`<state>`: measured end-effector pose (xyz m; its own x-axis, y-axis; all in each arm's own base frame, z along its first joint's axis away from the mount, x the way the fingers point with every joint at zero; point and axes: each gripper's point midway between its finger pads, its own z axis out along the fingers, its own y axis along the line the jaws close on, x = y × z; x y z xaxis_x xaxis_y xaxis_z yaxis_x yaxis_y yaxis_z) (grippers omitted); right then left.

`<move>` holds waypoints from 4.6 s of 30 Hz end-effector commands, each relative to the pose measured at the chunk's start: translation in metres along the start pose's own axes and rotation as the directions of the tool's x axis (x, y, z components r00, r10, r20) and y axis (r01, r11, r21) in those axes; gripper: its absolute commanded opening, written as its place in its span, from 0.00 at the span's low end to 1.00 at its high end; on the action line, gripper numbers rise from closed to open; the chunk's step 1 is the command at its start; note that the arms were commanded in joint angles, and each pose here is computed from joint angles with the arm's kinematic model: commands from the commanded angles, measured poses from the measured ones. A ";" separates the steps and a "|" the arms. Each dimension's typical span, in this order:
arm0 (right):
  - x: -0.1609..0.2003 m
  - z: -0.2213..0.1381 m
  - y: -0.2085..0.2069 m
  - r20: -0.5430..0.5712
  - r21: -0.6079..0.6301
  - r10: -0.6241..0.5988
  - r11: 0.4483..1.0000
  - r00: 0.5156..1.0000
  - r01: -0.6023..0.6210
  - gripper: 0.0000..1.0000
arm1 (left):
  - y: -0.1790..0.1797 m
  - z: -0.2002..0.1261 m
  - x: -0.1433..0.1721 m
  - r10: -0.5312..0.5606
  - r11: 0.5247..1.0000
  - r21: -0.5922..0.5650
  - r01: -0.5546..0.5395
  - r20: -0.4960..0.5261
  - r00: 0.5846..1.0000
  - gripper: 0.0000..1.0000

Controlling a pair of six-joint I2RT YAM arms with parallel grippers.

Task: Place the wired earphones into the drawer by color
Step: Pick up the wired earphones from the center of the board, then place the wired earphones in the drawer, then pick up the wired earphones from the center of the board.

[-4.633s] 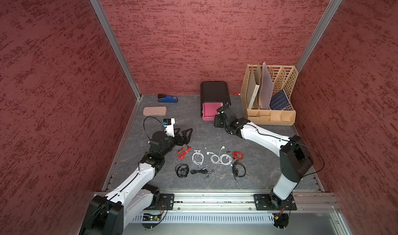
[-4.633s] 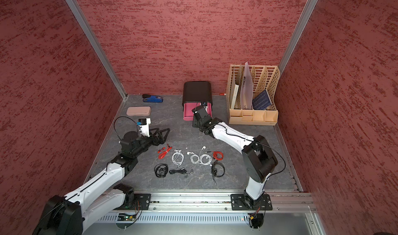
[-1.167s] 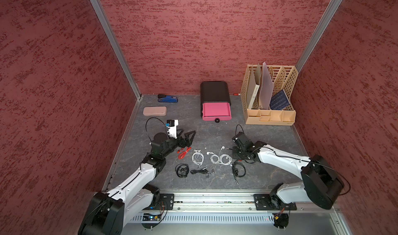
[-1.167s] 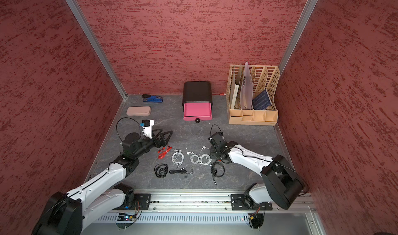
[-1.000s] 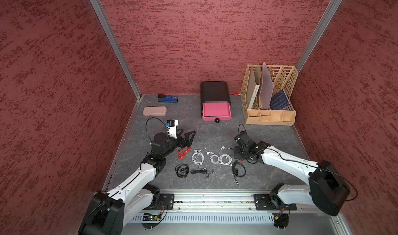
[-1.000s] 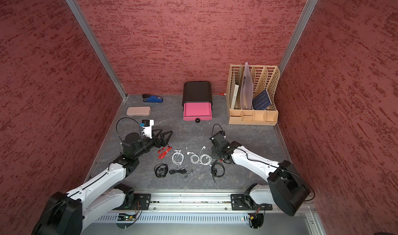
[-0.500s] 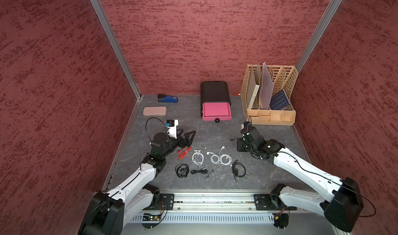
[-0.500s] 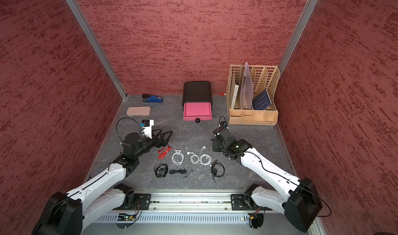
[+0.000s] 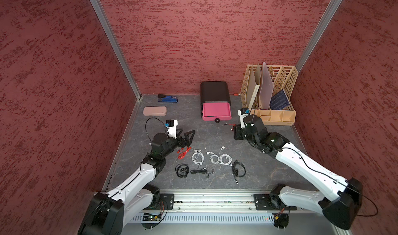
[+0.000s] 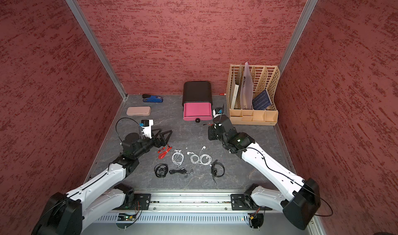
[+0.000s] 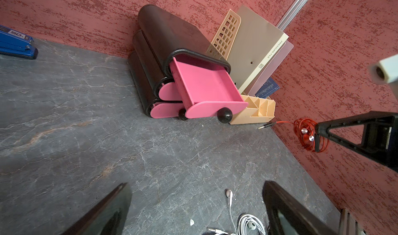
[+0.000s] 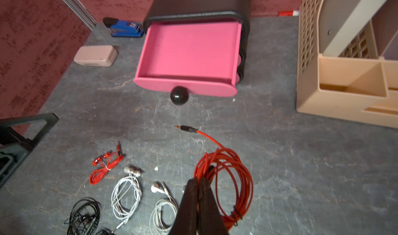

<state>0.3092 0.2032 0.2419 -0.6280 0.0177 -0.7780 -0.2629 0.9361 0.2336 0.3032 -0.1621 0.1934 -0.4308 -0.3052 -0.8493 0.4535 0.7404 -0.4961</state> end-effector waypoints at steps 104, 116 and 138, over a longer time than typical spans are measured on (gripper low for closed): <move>0.043 0.013 -0.060 0.161 -0.002 -0.010 1.000 0.987 0.010 0.65 | 0.005 -0.012 0.054 -0.109 0.986 -0.159 0.052 -0.376 0.920 1.00; 0.045 0.012 -0.063 0.159 0.010 -0.010 1.000 0.987 0.008 0.65 | 0.027 -0.037 0.100 -0.199 0.930 -0.368 0.011 -0.477 0.856 1.00; 0.045 0.010 -0.064 0.164 0.013 -0.010 1.000 0.986 0.008 0.65 | 0.063 -0.038 0.137 -0.298 0.859 -0.511 -0.013 -0.521 0.800 1.00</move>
<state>0.3045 0.1488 0.1834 -0.5163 0.0654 -0.8539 -0.2499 0.9422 0.2233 0.2349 -0.1404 0.0515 -0.8999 -0.1245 -0.4178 0.0303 0.9382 -0.3449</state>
